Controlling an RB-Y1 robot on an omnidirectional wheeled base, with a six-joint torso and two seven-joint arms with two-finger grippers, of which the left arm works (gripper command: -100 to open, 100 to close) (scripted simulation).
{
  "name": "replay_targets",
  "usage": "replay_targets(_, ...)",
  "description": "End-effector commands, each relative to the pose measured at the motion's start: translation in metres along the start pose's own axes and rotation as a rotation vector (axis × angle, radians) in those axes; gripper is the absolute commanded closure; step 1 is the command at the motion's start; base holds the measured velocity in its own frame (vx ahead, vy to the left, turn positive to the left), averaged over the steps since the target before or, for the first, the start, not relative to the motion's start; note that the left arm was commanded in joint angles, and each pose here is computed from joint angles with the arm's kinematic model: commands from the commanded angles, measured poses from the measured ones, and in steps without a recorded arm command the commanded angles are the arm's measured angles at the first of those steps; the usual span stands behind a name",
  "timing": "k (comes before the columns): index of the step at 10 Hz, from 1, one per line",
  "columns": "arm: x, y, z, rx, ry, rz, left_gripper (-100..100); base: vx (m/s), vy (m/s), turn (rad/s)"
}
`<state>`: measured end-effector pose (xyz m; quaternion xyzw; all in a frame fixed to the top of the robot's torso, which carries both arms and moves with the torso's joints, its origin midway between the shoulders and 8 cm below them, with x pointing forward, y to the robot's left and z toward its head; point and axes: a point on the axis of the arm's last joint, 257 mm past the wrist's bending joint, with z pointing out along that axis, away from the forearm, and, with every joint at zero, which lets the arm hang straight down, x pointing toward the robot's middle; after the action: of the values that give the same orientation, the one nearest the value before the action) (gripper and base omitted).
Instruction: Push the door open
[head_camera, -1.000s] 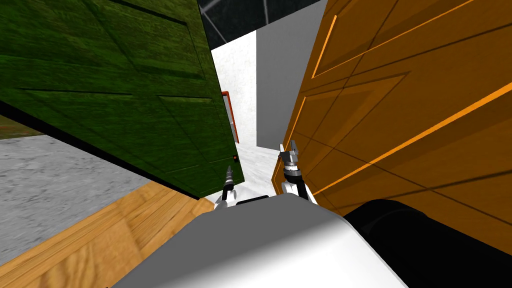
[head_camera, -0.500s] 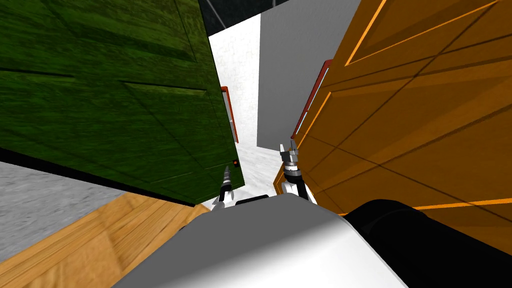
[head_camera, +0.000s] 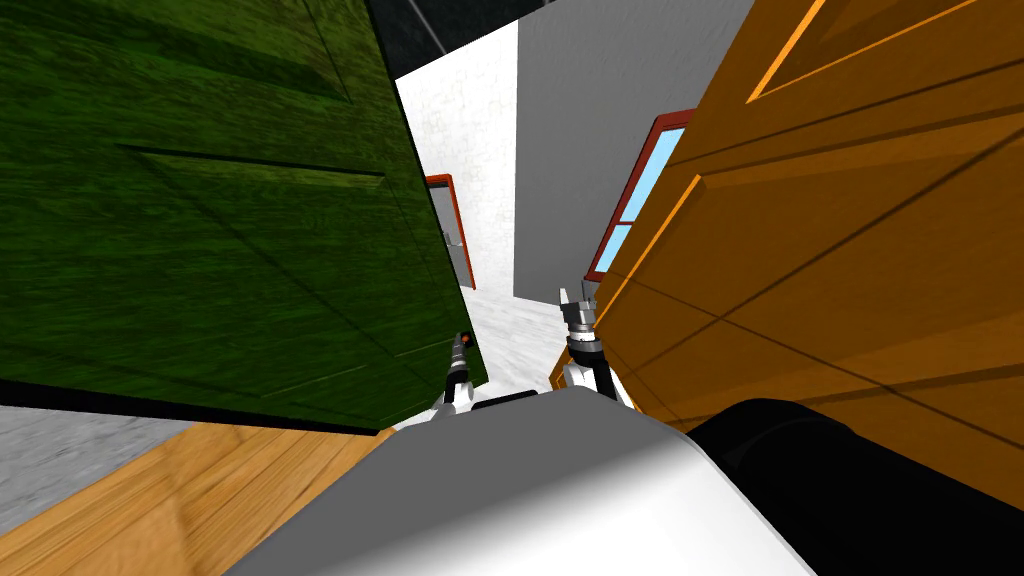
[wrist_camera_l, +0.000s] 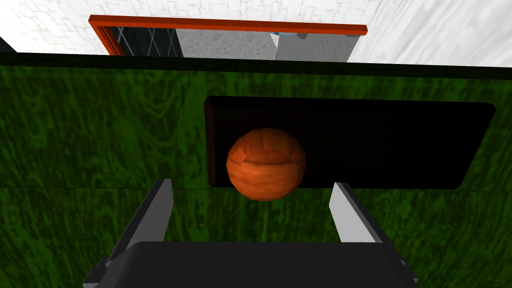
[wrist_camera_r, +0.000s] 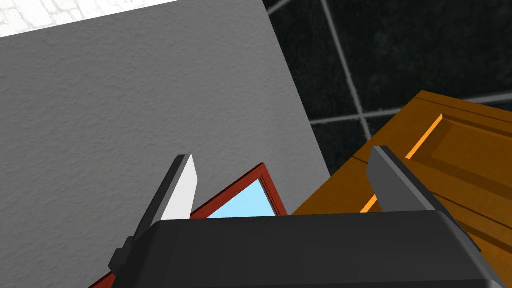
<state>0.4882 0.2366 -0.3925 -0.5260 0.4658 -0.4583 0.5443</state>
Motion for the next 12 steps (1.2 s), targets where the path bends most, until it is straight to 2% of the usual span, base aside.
replay_targets(1,0.0,0.0,0.0,0.0,0.0,0.0,-100,0.056,-0.021,-0.002)
replay_targets(2,0.0,0.0,0.0,0.0,0.0,0.0,100,-0.009,0.002,0.003)
replay_targets(7,0.0,0.0,0.0,0.0,0.0,0.0,100,-0.01,0.004,-0.003)
replay_targets(8,-0.028,-0.001,0.0047,0.004,-0.044,0.028,100,0.094,0.016,0.024)
replay_targets(9,-0.033,-0.002,0.0055,0.006,-0.053,0.033,100,0.162,-0.002,0.012)
replay_targets(10,-0.028,0.002,0.0058,-0.006,-0.023,0.041,-100,0.031,0.029,0.238)
replay_targets(12,-0.031,0.0,0.0088,-0.001,-0.005,0.052,-100,-0.099,0.074,0.184)
